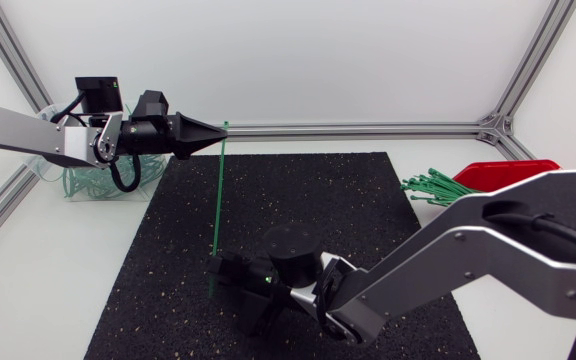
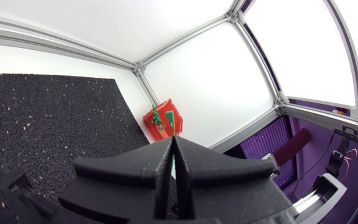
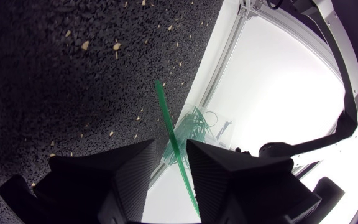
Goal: Take a green cable tie from the red box, thread the tail through the head to close it, then place it in the transparent bin on the left.
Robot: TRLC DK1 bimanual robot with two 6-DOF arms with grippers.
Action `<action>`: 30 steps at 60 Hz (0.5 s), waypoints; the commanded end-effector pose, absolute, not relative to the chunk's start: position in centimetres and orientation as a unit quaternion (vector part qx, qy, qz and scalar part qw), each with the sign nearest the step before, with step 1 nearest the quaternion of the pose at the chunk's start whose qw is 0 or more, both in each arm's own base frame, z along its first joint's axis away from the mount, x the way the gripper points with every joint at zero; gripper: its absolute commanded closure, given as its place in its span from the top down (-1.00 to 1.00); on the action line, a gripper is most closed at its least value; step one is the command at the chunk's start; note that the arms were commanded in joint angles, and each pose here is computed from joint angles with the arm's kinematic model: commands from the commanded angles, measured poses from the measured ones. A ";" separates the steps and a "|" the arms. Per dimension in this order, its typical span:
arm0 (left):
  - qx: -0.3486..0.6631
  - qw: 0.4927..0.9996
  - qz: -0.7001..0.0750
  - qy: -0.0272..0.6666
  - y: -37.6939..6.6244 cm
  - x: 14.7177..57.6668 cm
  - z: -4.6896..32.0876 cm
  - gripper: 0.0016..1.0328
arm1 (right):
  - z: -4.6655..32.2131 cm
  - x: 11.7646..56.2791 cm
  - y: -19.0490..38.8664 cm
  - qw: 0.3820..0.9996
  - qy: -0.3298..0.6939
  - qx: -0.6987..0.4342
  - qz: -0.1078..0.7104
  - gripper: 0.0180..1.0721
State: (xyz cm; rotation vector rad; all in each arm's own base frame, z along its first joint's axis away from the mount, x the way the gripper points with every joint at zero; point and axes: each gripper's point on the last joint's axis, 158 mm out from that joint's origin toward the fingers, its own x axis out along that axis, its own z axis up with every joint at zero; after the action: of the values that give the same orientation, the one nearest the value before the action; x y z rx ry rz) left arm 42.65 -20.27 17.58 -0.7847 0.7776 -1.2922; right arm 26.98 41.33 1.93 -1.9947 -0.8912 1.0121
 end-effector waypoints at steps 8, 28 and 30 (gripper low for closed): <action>-0.353 0.652 -0.573 0.349 -20.1 42.2 17.8 -0.94 | 2.3 27.1 41.6 0.350 -0.359 -0.776 0.383 -0.48; -0.352 0.654 -0.573 0.347 -20.1 42.4 17.9 -0.94 | 2.6 25.8 41.4 0.346 -0.365 -0.773 0.386 -0.64; -0.353 0.653 -0.573 0.348 -20.1 42.4 17.9 -0.94 | 2.5 25.8 41.4 0.345 -0.365 -0.773 0.387 -0.64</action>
State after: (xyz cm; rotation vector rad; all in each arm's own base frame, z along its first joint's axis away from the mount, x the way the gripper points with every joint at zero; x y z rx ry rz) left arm 42.59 -20.27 17.61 -0.7847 0.7784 -1.2957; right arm 26.50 41.36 2.04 -1.9922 -0.9055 1.0191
